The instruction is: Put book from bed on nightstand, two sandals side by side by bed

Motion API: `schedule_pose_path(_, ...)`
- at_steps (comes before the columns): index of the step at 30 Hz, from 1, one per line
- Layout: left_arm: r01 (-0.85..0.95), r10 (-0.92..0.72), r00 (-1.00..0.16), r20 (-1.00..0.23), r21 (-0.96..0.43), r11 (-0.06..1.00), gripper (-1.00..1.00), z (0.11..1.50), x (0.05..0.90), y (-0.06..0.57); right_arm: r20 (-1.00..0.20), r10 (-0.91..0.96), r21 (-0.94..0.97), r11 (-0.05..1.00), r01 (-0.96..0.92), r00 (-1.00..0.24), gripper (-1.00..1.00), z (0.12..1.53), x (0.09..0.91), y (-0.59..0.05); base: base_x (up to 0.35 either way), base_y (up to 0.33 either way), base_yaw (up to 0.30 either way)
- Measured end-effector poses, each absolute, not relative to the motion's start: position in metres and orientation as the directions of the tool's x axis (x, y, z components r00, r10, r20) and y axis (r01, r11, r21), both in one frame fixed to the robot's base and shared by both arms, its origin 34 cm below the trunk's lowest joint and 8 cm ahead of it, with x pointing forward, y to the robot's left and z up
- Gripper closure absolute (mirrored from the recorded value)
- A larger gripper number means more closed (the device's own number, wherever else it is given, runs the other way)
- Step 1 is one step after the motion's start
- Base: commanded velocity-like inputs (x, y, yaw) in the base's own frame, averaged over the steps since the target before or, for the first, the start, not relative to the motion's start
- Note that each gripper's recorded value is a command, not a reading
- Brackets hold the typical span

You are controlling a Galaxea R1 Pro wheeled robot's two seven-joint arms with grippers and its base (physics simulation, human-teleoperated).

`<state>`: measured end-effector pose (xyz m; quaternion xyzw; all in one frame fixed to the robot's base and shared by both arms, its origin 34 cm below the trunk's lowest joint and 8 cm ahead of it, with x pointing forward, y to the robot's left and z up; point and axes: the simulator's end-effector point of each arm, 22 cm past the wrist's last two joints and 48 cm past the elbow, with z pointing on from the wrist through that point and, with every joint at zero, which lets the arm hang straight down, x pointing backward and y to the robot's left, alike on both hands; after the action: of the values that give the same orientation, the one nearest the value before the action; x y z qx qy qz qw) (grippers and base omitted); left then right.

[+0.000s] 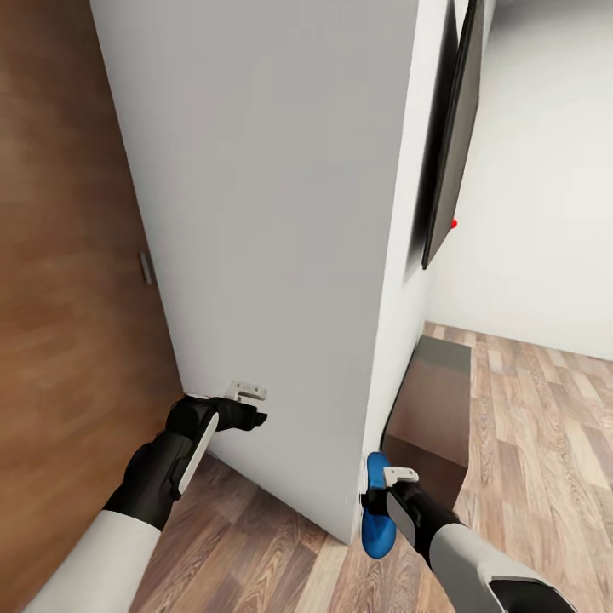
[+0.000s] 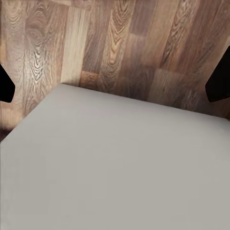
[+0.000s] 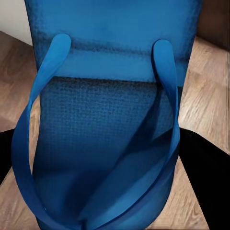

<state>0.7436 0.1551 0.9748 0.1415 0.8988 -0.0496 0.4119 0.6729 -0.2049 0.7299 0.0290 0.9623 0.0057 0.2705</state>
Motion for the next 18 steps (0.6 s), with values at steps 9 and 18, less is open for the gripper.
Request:
schedule_pose_path(9, 0.295, 0.214, -0.621, -0.754, 0.027, 0.955, -1.0, 0.986, 0.742, 0.155, -0.52, 0.058, 0.026, 0.998, 0.052, -0.852, 1.0, 0.741, 0.671, -0.205, 0.0, 0.0, -0.273)
schedule_pose_path(18, 0.295, 0.214, -0.621, -0.754, 0.027, 0.955, -1.0, 0.997, 0.74, 0.155, -0.52, 0.057, 0.026, 0.998, 0.052, -0.852, 1.0, 0.752, 0.669, -0.205, 0.0, 0.0, -0.273)
